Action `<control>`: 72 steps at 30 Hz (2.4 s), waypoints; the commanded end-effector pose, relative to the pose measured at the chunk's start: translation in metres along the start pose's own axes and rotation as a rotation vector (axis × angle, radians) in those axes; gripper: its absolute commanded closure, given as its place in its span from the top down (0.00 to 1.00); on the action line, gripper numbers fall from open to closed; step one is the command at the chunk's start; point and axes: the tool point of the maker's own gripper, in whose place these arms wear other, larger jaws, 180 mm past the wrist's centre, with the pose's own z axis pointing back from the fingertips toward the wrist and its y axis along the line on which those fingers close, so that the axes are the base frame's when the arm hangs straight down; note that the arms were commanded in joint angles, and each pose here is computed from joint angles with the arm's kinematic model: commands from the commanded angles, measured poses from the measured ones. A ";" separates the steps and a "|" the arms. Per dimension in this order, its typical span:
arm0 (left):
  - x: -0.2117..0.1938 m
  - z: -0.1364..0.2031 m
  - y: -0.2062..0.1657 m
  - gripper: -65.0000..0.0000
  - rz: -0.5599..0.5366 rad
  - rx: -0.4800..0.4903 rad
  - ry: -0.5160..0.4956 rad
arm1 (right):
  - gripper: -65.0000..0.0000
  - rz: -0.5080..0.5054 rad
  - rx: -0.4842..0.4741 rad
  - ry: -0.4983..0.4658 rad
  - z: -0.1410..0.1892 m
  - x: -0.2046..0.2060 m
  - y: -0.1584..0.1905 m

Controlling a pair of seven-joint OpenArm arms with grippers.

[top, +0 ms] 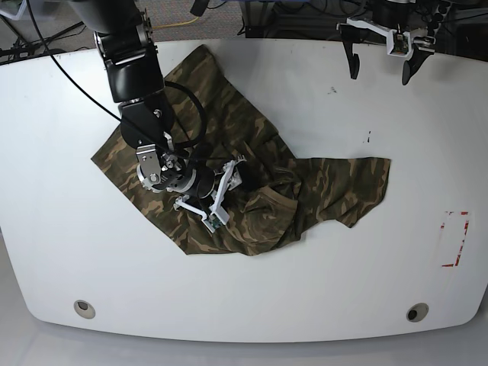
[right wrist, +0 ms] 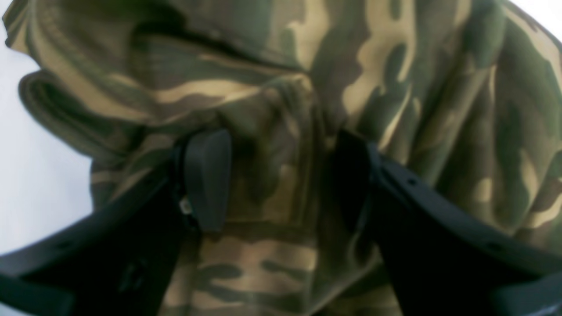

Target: Fold the T-shirt properly

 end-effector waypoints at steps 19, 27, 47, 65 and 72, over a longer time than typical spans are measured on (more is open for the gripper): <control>0.011 -0.013 -0.008 0.92 0.005 -0.025 -0.021 | 0.00 0.028 -0.004 -0.071 0.007 0.025 0.000; 0.017 -0.020 -0.046 0.92 0.038 -0.138 -0.044 | 0.00 0.153 -0.026 -0.248 0.039 0.098 0.011; 0.015 -0.040 -0.166 0.92 -0.023 -0.534 0.102 | 0.00 0.432 -0.168 -0.560 0.132 0.268 -0.004; -0.011 -0.069 -0.221 0.92 0.017 -0.618 0.218 | 0.00 0.427 -0.183 -0.539 0.132 0.260 -0.013; -0.017 -0.087 -0.219 0.92 0.160 -0.649 0.275 | 0.00 0.425 -0.182 -0.535 0.131 0.258 -0.013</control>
